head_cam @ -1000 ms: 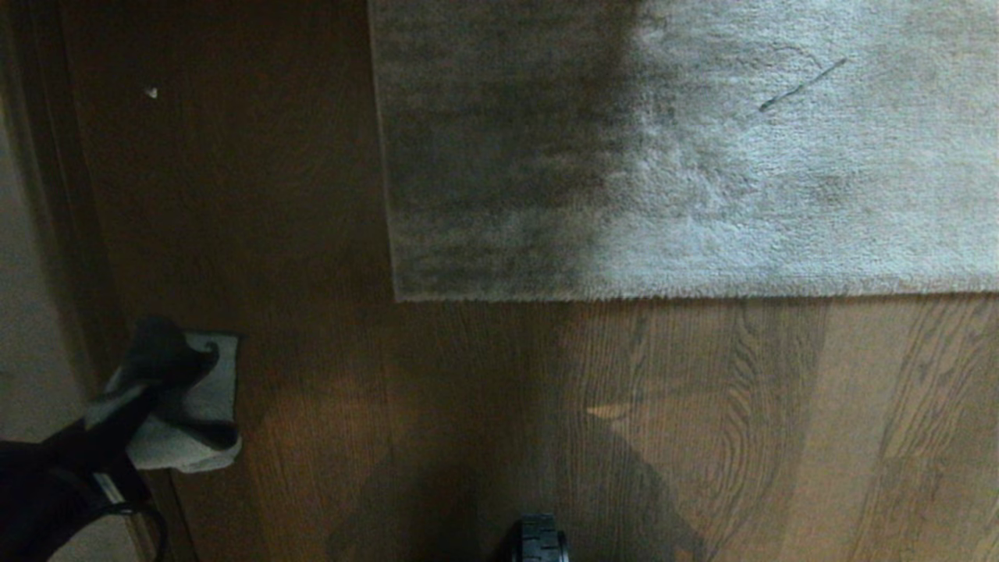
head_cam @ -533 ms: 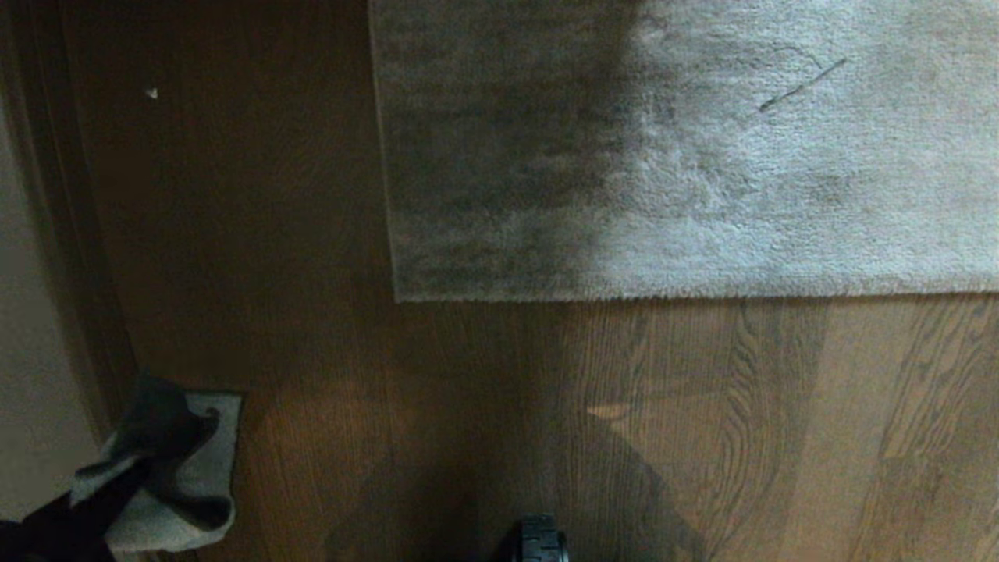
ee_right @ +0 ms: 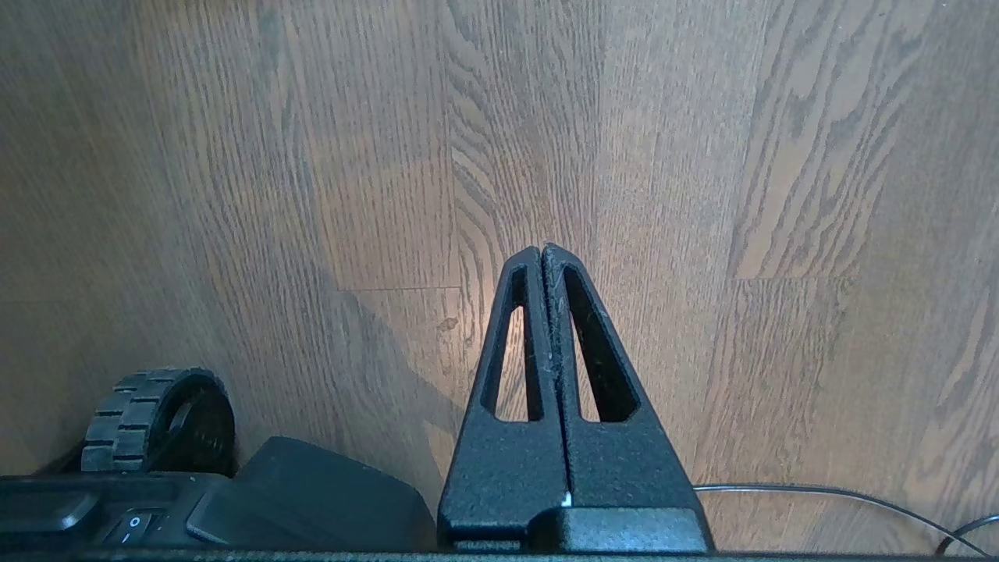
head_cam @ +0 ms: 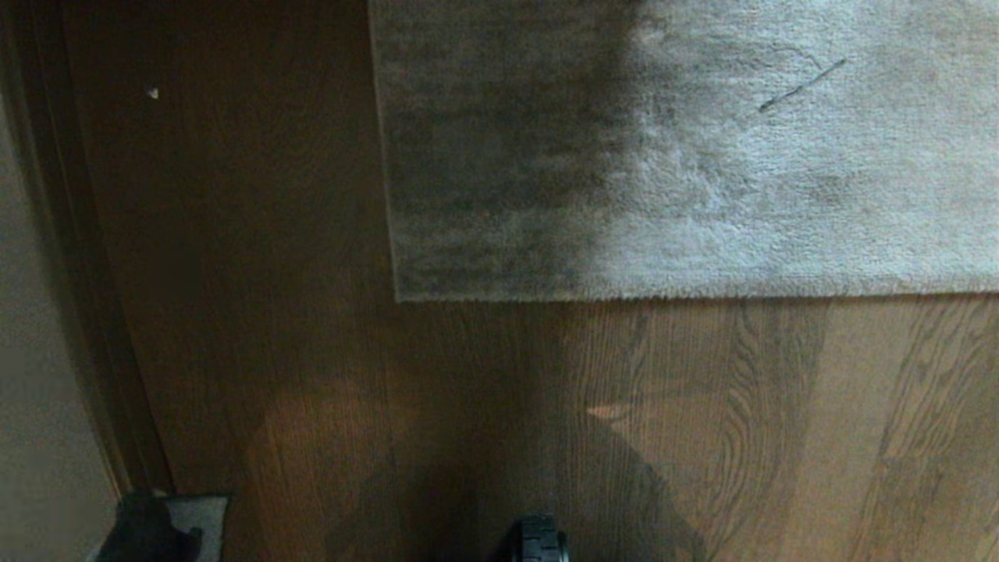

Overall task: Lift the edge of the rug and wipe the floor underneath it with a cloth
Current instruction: Pick up the rag, then lift up the carpet

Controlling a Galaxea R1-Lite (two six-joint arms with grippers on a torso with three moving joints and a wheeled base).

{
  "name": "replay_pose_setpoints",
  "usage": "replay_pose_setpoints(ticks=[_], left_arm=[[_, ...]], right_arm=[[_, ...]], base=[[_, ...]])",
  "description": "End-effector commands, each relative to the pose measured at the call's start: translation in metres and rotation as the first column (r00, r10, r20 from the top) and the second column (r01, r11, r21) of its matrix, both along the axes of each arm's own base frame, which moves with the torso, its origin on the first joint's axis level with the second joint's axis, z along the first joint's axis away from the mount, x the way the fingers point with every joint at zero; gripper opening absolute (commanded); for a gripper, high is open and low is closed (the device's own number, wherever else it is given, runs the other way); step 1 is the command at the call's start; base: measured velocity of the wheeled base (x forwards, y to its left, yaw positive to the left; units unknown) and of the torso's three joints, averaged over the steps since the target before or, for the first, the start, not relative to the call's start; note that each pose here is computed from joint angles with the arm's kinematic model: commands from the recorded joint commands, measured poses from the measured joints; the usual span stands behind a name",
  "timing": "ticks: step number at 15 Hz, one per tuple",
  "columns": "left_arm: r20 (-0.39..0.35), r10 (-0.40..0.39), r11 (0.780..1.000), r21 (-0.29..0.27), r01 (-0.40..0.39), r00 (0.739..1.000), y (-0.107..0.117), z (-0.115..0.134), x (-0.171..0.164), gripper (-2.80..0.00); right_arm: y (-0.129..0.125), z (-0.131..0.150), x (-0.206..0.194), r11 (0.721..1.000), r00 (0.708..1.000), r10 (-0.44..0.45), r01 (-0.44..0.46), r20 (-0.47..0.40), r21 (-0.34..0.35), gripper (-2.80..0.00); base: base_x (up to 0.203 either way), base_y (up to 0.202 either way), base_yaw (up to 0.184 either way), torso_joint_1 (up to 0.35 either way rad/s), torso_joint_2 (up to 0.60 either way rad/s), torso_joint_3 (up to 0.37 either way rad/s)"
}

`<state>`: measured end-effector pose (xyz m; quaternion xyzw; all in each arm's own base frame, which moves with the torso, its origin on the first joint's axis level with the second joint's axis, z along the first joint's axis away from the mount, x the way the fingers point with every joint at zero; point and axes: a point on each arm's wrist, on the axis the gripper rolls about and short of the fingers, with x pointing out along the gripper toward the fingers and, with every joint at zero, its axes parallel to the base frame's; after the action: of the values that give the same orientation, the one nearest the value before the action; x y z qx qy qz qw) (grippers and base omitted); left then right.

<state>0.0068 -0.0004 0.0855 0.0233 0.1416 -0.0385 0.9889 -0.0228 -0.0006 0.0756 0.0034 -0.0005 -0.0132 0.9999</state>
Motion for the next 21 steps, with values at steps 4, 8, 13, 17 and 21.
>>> replay_pose_setpoints(ticks=[4,8,13,17,21], left_arm=[[0.011,-0.007,1.0,-0.012,0.007,1.0,0.0,-0.006,-0.007,-2.8],[0.009,0.11,0.993,-0.031,-0.11,0.994,0.0,-0.007,-0.009,-2.8],[0.133,0.082,0.996,-0.046,-0.076,0.988,0.0,-0.008,-0.019,-2.8],[0.271,0.08,0.996,-0.057,-0.067,0.959,0.0,-0.01,-0.029,-2.8],[0.275,0.082,0.996,-0.063,-0.067,0.958,0.0,-0.01,-0.03,-2.8]], right_arm=[[0.0,0.0,0.0,1.0,1.0,0.0,0.0,0.001,0.001,-2.8],[0.0,0.0,0.0,1.0,1.0,0.0,0.0,0.001,0.001,-2.8],[0.0,0.0,0.0,1.0,1.0,0.0,0.0,0.001,0.001,-2.8],[0.0,0.0,0.0,1.0,1.0,0.0,0.0,0.001,0.001,-2.8],[0.0,0.0,0.0,1.0,1.0,-0.001,0.001,0.001,0.001,-2.8]], base=[[0.0,0.0,0.0,0.0,0.0,0.0],[0.0,0.0,0.0,0.0,0.0,0.0],[0.0,0.0,0.0,0.0,0.0,0.0],[0.0,0.0,0.0,0.0,0.0,0.0],[0.0,0.0,0.0,0.0,0.0,0.0]])
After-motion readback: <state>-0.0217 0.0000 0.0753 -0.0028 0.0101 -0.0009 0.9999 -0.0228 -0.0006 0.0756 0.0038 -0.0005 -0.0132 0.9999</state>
